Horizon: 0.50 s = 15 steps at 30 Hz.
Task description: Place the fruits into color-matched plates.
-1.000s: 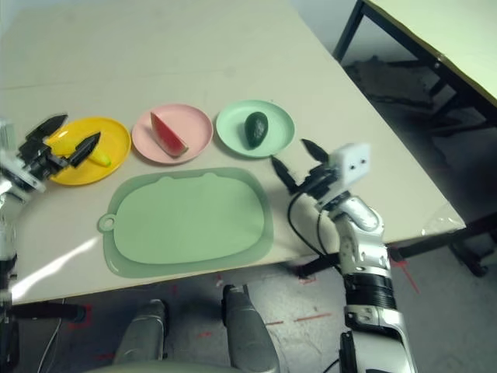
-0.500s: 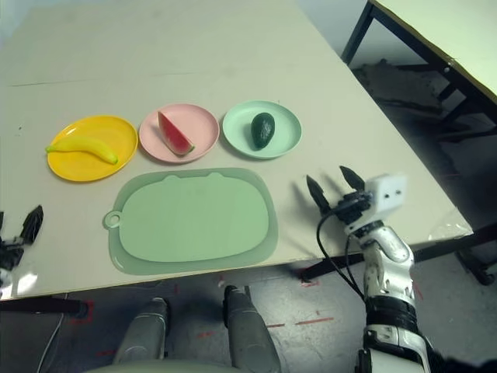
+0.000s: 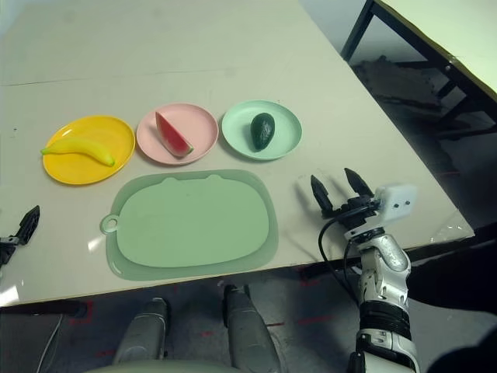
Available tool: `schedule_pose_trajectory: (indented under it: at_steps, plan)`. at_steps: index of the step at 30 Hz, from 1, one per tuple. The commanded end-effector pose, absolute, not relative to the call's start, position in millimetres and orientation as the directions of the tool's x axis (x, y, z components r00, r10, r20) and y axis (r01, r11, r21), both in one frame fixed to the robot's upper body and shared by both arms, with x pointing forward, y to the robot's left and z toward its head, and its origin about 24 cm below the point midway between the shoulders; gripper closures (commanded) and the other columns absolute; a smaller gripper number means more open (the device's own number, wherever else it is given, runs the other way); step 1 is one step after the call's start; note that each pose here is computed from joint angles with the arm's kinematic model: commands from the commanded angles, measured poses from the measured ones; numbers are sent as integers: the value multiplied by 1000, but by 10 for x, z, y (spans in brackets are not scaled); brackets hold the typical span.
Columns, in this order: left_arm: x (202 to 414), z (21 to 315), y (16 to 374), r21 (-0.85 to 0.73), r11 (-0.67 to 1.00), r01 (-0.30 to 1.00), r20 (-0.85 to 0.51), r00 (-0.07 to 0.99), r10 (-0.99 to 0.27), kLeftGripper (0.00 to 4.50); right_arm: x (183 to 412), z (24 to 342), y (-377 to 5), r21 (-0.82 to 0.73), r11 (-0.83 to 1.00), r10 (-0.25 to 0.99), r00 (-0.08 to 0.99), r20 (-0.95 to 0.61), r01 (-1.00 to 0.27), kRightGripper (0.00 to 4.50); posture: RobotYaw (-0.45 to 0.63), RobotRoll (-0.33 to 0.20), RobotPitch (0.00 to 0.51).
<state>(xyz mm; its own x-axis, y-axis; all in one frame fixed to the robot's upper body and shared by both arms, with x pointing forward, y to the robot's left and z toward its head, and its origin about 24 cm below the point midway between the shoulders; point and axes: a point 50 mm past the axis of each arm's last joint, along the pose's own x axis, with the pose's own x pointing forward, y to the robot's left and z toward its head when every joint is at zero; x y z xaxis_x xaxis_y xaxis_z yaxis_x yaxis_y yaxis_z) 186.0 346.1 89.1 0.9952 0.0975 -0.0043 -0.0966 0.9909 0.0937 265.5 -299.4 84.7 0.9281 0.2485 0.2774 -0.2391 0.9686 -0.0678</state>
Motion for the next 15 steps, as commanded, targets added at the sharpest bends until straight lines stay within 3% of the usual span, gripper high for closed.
schedule_pose_trajectory:
  at_steps: [1, 15]
  plan:
    - [1831, 867, 3522, 100, 988, -115, -17, 993, 117, 24, 2634, 848, -2929, -82, 964, 265, 919, 293, -252, 0, -42, 0, 240]
    - [2018, 949, 3358, 130, 988, -82, 23, 997, 79, 24, 2666, 886, -2927, -83, 965, 261, 917, 301, -247, 0, -24, 0, 234]
